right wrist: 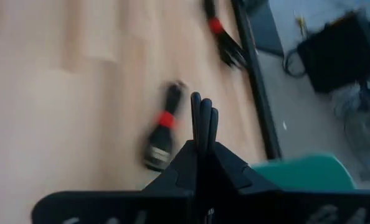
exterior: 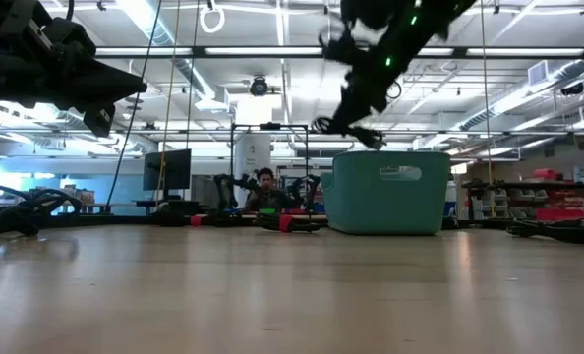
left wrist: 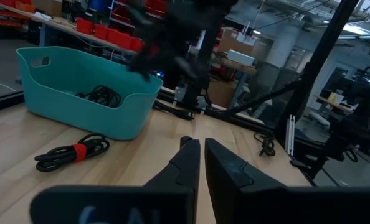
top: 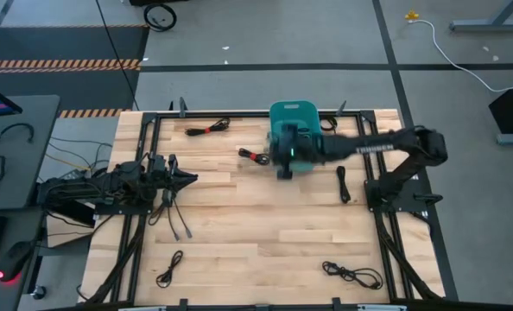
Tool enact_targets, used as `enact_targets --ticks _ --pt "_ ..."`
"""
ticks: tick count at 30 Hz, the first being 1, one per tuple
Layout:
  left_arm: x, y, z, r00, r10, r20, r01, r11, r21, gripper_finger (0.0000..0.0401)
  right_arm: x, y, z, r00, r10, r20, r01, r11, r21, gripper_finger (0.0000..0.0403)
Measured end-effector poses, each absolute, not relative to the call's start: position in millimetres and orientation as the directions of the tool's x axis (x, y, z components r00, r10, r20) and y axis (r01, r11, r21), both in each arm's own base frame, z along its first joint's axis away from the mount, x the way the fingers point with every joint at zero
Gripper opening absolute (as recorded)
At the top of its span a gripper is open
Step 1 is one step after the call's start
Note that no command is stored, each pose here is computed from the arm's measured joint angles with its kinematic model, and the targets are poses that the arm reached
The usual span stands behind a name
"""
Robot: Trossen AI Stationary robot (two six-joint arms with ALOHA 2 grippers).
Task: Pick and place USB-C Cables
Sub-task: Put the black charger cable into the green bin
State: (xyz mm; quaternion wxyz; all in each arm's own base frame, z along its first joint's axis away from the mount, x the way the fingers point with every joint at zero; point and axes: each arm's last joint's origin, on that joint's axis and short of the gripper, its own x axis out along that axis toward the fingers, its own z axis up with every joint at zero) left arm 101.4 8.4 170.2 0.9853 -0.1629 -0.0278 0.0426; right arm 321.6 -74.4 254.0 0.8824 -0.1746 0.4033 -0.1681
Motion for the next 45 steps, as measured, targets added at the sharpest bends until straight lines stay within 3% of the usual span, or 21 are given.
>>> enact_targets --ticks 5,8,14,19,24,29,37,41,45 --pt "101 8 170 0.995 0.093 0.041 -0.075 0.943 -0.323 0.0038 302 -131 243 0.551 -0.386 -0.74 0.151 0.918 -0.366 0.0025" --pt "101 8 170 0.995 0.093 0.04 -0.076 0.943 -0.323 0.0038 287 -144 235 0.486 -0.314 -0.815 0.136 0.949 -0.284 0.0026" --pt "101 8 170 0.995 0.093 0.041 -0.075 0.943 -0.323 0.0037 284 -148 222 0.477 -0.201 -0.856 0.099 0.98 -0.175 0.0038" --pt "101 8 170 0.995 0.092 0.04 -0.074 0.943 -0.323 0.0032 291 -147 205 0.433 -0.177 -0.884 0.079 0.984 -0.159 0.006" --pt "101 8 170 0.995 0.093 0.041 -0.075 0.943 -0.324 0.003 294 -144 199 0.418 -0.156 -0.895 0.085 0.988 -0.132 0.0107" --pt "101 8 170 0.995 0.093 0.041 -0.075 0.943 -0.323 0.0036 289 -139 216 0.425 -0.245 -0.871 0.155 0.968 -0.196 0.0137" --pt "101 9 170 0.994 0.097 0.041 -0.078 0.943 -0.323 0.0029 278 -89 276 0.558 -0.395 -0.73 0.245 0.919 -0.309 0.0121" --pt "101 9 170 0.994 0.102 0.042 -0.083 0.942 -0.324 0.0029 281 -41 300 0.709 -0.326 -0.626 0.224 0.945 -0.238 0.0111" --pt "101 9 171 0.994 0.102 0.046 -0.082 0.943 -0.324 0.0035 291 17 304 0.806 -0.191 -0.561 0.101 0.977 -0.187 0.0107"
